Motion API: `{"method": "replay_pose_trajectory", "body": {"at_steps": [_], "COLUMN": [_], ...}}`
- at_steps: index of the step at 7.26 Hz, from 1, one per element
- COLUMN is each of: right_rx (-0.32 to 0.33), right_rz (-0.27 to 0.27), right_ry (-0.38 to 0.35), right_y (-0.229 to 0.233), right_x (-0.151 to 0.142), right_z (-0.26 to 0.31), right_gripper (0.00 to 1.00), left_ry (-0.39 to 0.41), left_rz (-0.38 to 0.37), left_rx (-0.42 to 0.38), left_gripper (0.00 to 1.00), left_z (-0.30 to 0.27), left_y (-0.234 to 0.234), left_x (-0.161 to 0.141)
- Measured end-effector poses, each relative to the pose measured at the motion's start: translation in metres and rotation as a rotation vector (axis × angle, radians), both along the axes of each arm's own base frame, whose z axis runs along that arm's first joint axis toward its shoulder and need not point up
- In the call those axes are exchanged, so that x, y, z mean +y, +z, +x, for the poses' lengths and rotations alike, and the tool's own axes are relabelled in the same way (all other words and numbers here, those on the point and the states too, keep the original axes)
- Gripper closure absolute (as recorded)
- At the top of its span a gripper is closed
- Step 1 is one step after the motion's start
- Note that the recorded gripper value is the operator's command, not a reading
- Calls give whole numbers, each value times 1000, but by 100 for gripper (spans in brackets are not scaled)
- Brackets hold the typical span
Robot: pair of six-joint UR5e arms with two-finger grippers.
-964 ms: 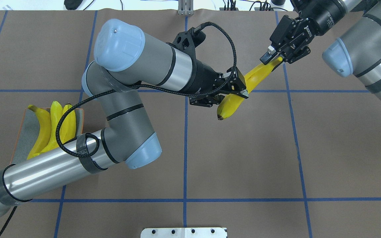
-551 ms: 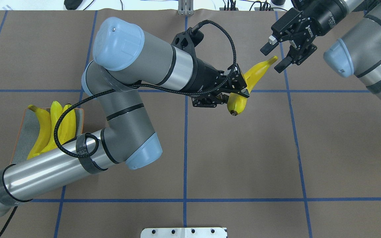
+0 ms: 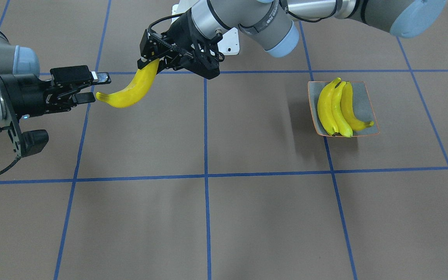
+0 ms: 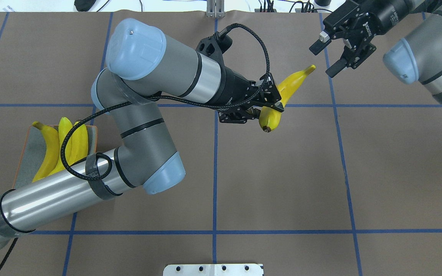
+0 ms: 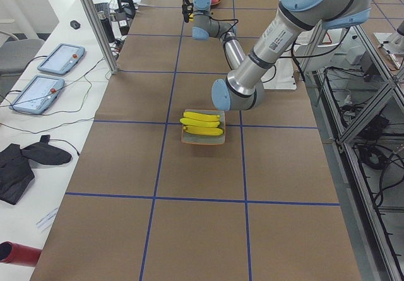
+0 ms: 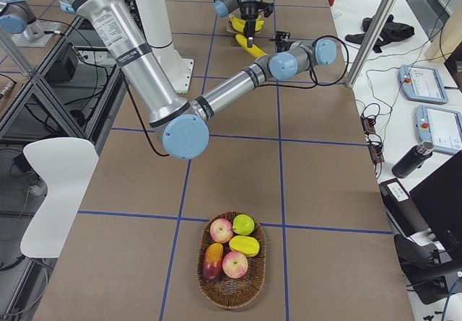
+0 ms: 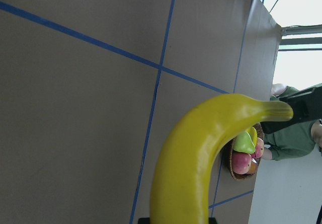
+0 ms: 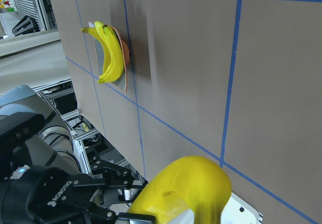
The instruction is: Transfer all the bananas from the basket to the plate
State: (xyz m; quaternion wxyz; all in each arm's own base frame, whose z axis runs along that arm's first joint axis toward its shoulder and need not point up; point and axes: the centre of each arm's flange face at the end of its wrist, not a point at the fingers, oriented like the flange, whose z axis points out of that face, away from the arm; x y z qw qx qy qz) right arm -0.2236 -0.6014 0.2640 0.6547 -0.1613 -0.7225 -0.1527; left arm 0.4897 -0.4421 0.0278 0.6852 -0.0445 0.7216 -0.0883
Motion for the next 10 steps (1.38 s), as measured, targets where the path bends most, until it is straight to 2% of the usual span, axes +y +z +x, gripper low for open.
{"method": "replay_pose_trajectory", "body": {"at_steps": [1, 2, 4, 5, 6, 8, 10], "right_rx": [36, 115, 320, 413, 487, 591, 641], "right_rz": [18, 70, 229, 285, 313, 323, 283], "right_ry": [55, 132, 301, 370, 421, 475, 502], "right_y": [4, 8, 21, 27, 34, 58, 72], "right_x": [-9, -19, -36, -41, -43, -38, -32], "right_z": [22, 42, 69, 76, 82, 91, 96], "right_gripper": [0, 0, 0, 0, 0, 0, 0], "left_ry": [-21, -51, -134, -173, -190, -203, -220], "left_rz": [-12, -23, -57, -72, -84, -132, -207], "left_rx": [-21, -43, -99, -144, -203, -315, -400], "left_gripper": [100, 100, 100, 100, 100, 100, 100], "left_z": [-9, -23, -66, -93, -118, -168, -223], "left_y": [14, 34, 78, 99, 117, 154, 217], "left_x": [-11, -24, -60, -72, -69, -38, 2]}}
